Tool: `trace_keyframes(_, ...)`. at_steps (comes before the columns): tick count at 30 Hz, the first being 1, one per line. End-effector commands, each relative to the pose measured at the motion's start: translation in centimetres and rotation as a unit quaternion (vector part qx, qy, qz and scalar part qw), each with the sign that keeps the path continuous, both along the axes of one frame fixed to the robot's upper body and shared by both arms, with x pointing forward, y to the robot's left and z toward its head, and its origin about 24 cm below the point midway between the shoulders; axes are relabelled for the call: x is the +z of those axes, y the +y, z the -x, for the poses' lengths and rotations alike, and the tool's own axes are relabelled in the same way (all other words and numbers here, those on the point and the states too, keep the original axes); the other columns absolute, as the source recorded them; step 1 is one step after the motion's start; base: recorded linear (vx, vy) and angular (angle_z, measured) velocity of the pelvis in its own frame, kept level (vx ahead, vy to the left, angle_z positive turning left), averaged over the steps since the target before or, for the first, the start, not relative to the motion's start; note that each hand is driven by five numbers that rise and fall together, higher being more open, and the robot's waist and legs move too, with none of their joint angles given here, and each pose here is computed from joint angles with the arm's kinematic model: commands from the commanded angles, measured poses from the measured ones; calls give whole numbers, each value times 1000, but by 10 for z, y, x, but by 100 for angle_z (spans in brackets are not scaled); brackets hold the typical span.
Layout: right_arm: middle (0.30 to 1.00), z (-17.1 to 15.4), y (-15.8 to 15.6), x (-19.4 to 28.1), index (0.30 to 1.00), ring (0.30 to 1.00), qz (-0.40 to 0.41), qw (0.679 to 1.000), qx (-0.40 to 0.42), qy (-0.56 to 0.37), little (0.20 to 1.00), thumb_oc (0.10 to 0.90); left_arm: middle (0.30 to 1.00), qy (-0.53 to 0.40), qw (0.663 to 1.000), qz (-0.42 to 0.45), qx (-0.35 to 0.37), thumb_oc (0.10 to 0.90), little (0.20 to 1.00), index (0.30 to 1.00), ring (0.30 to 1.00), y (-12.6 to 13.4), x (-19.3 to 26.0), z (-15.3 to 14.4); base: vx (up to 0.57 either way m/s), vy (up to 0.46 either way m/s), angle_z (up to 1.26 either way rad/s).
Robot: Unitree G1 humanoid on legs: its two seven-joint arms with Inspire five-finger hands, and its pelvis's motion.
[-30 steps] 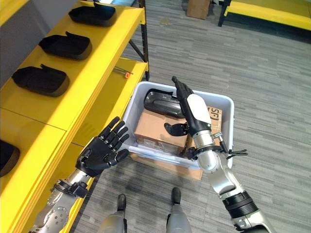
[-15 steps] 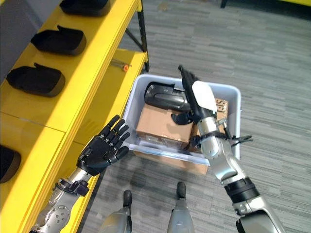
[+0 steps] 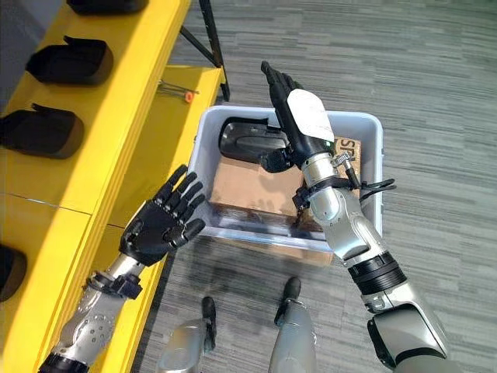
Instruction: Move parts from the plastic box to the shelf.
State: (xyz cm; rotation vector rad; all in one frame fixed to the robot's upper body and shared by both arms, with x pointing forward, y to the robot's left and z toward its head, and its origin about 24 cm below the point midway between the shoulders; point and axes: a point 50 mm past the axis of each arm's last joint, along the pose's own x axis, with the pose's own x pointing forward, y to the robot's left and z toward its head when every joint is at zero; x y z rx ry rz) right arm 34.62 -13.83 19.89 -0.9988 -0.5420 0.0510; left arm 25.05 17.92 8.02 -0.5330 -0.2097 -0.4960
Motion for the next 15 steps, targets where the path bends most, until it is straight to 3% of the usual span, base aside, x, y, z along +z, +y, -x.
trace_keyframes(1,1000,17,40,40,1000,1000,0,992,68,-106,1000,900,1000,-100,994,18,-31,900,1000,1000,1000,-12,29,14,176,334,-90)
trace_keyframes(9,1000,15,39,28,1000,1000,13,993,74,-96,1000,900,1000,-97,995,13,-35,900,1000,1000,1000,-10,27,8,122,207,-74)
trace_keyframes(15,1000,18,36,38,1000,1000,26,992,59,-108,1000,900,1000,-110,993,12,-34,900,1000,1000,1000,-12,35,5,5,-5,14)
